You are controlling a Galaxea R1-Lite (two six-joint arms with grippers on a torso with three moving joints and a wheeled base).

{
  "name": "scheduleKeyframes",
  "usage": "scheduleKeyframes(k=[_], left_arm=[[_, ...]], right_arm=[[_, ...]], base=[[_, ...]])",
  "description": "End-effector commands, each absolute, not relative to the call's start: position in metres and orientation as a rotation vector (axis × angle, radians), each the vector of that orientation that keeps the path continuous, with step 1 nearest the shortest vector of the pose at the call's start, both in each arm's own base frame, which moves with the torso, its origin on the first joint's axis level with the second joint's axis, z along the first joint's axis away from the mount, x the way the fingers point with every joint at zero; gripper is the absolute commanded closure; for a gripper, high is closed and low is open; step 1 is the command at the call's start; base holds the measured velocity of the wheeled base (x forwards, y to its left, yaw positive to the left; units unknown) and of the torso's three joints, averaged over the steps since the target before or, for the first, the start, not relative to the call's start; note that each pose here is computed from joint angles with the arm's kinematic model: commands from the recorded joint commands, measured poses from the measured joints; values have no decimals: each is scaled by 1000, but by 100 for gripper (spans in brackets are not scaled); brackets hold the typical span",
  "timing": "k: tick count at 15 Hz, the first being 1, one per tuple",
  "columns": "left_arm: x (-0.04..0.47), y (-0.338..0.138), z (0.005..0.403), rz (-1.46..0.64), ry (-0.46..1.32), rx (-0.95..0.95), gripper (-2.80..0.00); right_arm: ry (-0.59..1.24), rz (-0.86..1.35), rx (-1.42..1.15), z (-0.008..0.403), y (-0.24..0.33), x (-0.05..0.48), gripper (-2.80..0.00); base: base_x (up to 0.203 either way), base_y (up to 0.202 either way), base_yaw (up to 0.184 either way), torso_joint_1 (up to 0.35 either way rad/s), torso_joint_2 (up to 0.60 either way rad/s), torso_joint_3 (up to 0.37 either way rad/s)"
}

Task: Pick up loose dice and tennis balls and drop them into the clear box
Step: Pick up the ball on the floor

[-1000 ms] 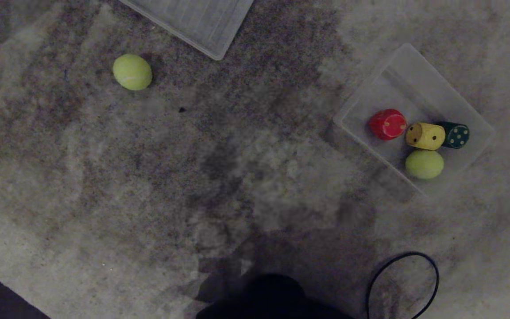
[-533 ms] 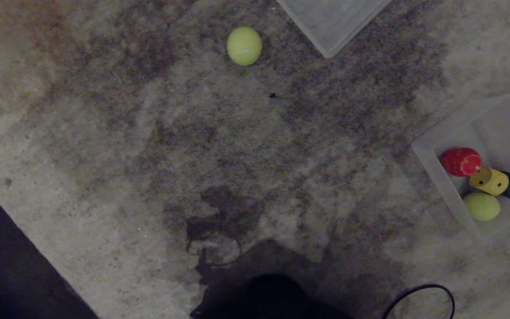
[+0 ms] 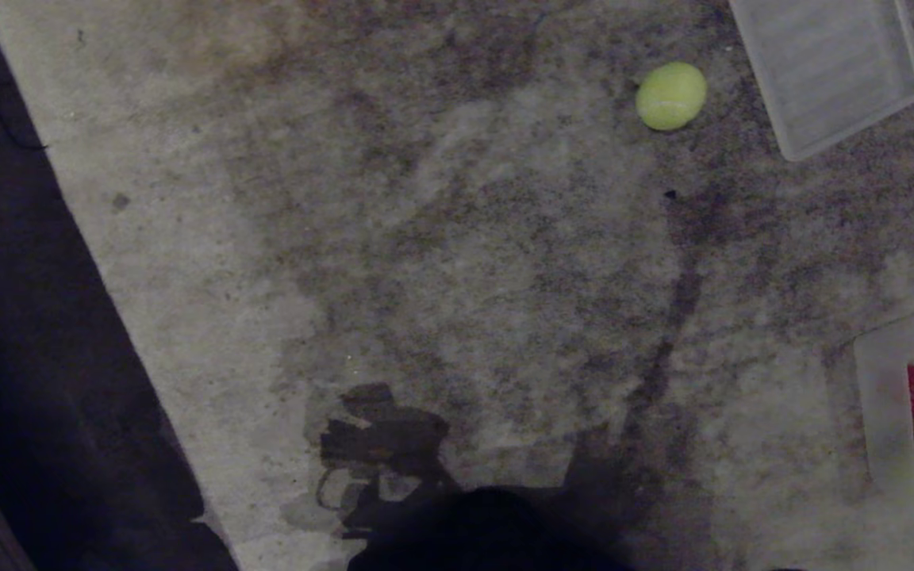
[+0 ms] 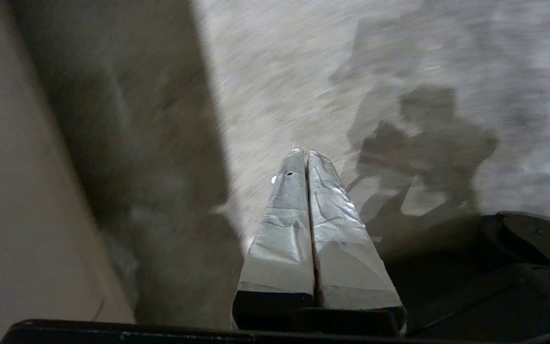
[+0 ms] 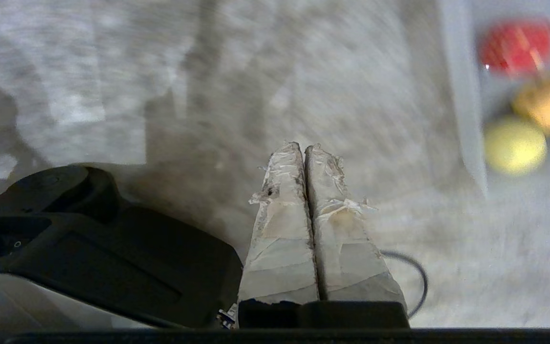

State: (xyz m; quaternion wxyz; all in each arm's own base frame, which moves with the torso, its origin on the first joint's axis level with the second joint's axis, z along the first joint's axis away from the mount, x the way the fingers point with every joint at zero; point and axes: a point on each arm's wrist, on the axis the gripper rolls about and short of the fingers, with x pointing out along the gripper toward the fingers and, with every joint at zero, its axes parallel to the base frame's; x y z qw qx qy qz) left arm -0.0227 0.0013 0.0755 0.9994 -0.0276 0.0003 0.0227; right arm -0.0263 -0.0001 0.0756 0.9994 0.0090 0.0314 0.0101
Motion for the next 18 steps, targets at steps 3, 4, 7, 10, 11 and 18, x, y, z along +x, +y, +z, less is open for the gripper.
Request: scheduleKeyframes(k=[3,4,7,10,11,18], left_arm=[[-23,1,75,46,2,-55,0],[-23,1,75,46,2,-55,0],[-23,1,75,46,2,-55,0],[-23,1,75,48,0,-55,0],[-23,1,75,48,0,-55,0],[-23,1,75,48,0,-57,0]], right_arm=[[65,21,18,76,0,-26,0],[65,21,18,75,0,-26,0],[65,22,18,76,0,-26,0],[65,21,18,76,0,-26,0],[65,21,18,75,0,-26,0],[65,21,18,76,0,-26,0]], base=[[-1,-5,124,3,1,4],[0,0,0,0,0,0],[0,0,0,0,0,0],[0,0,0,0,0,0],[0,0,0,0,0,0],[158,0,0,3,3,0]])
